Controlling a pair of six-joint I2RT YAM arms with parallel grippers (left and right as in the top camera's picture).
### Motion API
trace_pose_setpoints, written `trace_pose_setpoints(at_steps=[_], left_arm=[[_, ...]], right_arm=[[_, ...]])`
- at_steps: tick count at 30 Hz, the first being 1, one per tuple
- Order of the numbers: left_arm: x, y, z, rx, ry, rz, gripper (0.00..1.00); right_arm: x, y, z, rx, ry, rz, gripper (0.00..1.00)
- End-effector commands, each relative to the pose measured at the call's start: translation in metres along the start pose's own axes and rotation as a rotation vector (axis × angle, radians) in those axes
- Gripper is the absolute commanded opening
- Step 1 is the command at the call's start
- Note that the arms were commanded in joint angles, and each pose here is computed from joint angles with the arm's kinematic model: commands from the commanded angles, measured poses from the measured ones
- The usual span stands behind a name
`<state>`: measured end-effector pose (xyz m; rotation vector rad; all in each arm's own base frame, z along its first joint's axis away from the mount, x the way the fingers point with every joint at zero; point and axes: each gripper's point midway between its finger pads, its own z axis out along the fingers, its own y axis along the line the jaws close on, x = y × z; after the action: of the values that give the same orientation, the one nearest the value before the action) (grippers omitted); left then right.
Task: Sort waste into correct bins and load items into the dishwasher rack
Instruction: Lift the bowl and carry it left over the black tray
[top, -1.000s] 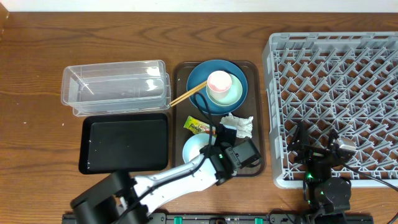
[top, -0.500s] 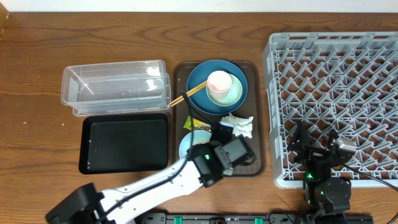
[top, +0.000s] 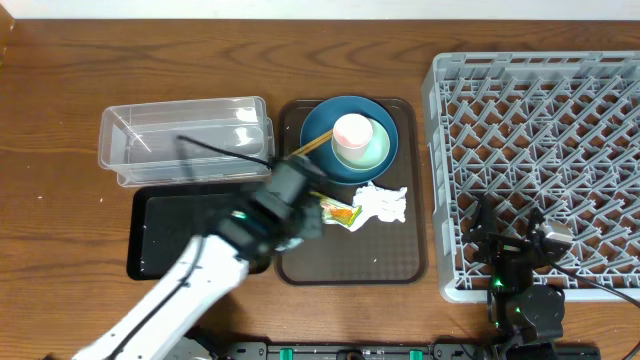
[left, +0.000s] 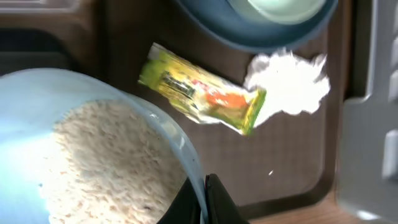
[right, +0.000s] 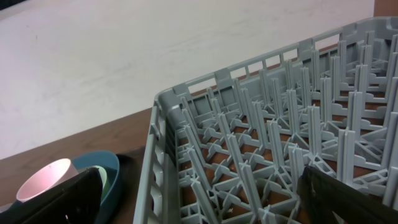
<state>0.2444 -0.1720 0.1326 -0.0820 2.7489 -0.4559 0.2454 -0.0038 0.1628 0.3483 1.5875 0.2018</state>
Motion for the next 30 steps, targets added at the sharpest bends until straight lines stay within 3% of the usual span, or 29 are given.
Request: trace_pose_setpoints(at_steps=[1,8,16,22,30], left_arm=[[-0.007,0.003,-0.017,0.140,0.044,-0.006,0.06],[-0.022,0.039,-0.043,0.351,0.089,-0.132,0.06],[-0.032,0.077,-0.069,0.483,0.004,-0.189,0.06],[-0.039,0.110,-0.075,0.462,-0.078,-0.260,0.06],[-0.022,0.122,-0.063,0.460,-0.048,-0.327,0.06]], right_arm=[[-0.001,-0.003,0.000,0.015,-0.005,-0.005,0.99],[-0.001,-0.003,0.000,0.015,-0.005,-0.005,0.99],[-0.001,-0.003,0.000,0.015,-0.005,-0.005,0.99],[-0.001,-0.003,0.000,0.015,-0.006,-0.005,0.99],[-0.001,-0.003,0.000,0.015,-0.006,-0.005,0.99]])
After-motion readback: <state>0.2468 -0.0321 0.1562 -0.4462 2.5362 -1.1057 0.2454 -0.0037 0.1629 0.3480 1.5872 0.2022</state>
